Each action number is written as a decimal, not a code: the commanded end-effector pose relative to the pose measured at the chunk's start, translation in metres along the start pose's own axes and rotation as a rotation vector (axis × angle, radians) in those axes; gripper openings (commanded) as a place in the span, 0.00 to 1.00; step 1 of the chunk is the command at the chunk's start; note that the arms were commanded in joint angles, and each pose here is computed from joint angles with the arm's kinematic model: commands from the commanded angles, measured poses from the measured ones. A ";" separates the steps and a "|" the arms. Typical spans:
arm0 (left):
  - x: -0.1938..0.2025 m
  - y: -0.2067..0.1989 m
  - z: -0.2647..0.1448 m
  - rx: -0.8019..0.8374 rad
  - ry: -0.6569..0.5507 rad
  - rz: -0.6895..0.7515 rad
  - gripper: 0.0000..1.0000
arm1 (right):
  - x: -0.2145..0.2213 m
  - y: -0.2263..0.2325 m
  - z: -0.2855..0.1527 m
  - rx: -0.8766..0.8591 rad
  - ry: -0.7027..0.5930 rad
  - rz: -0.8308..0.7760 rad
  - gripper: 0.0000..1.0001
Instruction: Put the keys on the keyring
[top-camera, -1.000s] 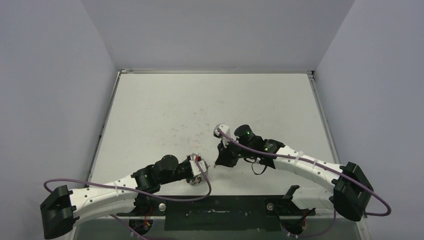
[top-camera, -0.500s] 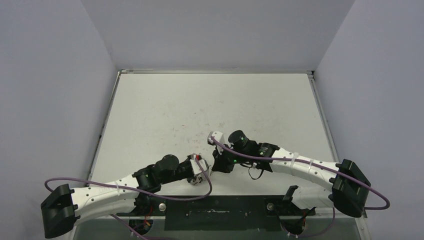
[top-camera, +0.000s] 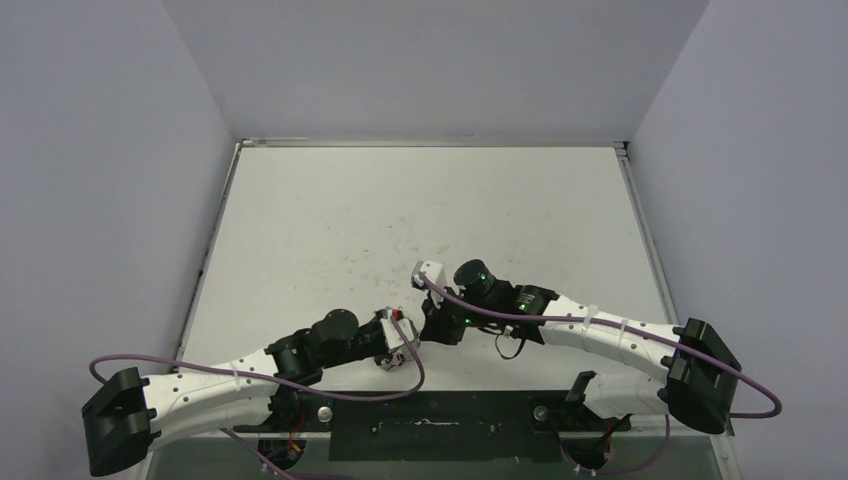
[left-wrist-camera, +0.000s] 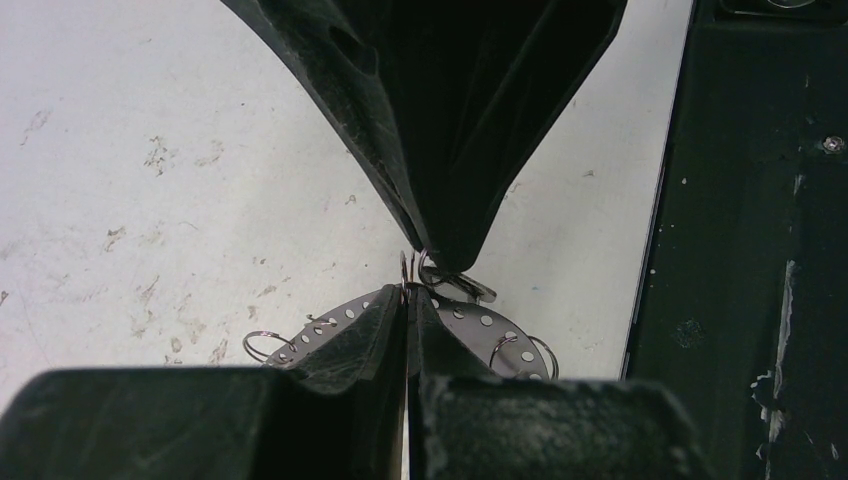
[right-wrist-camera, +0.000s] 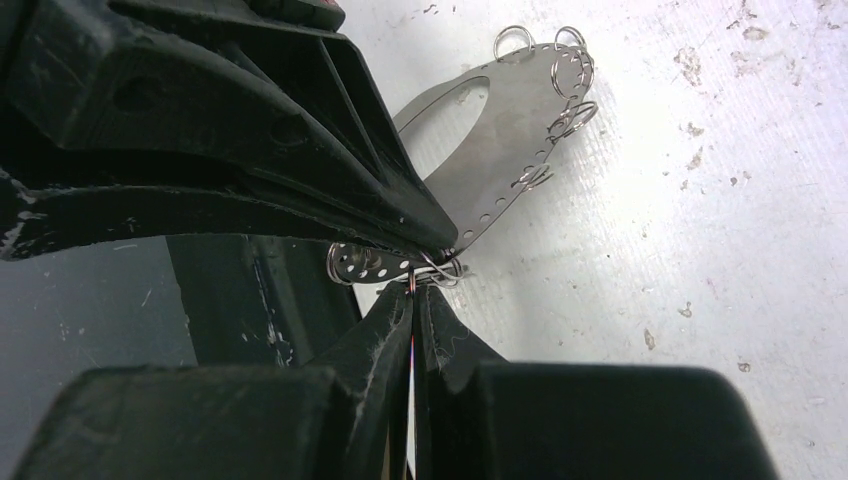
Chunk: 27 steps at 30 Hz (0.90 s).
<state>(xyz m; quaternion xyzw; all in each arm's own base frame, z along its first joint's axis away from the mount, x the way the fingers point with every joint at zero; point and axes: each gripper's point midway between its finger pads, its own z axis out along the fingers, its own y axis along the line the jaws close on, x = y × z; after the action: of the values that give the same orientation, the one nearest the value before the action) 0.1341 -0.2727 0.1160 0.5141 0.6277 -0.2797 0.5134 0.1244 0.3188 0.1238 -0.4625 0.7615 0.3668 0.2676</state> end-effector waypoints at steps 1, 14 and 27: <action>-0.034 0.004 0.003 -0.005 -0.101 -0.003 0.00 | -0.039 0.004 -0.007 0.013 -0.113 -0.062 0.00; -0.036 0.004 0.003 -0.002 -0.104 -0.003 0.00 | -0.029 -0.013 -0.005 0.101 -0.071 -0.035 0.00; -0.040 0.004 0.001 -0.003 -0.114 -0.002 0.00 | -0.019 -0.018 -0.004 0.126 -0.056 -0.022 0.01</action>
<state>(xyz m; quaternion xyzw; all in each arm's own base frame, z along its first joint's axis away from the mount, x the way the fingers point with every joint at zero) 0.1342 -0.2726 0.1150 0.5144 0.6287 -0.2791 0.5121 0.1416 0.3115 0.1198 -0.4452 0.7827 0.3231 0.2912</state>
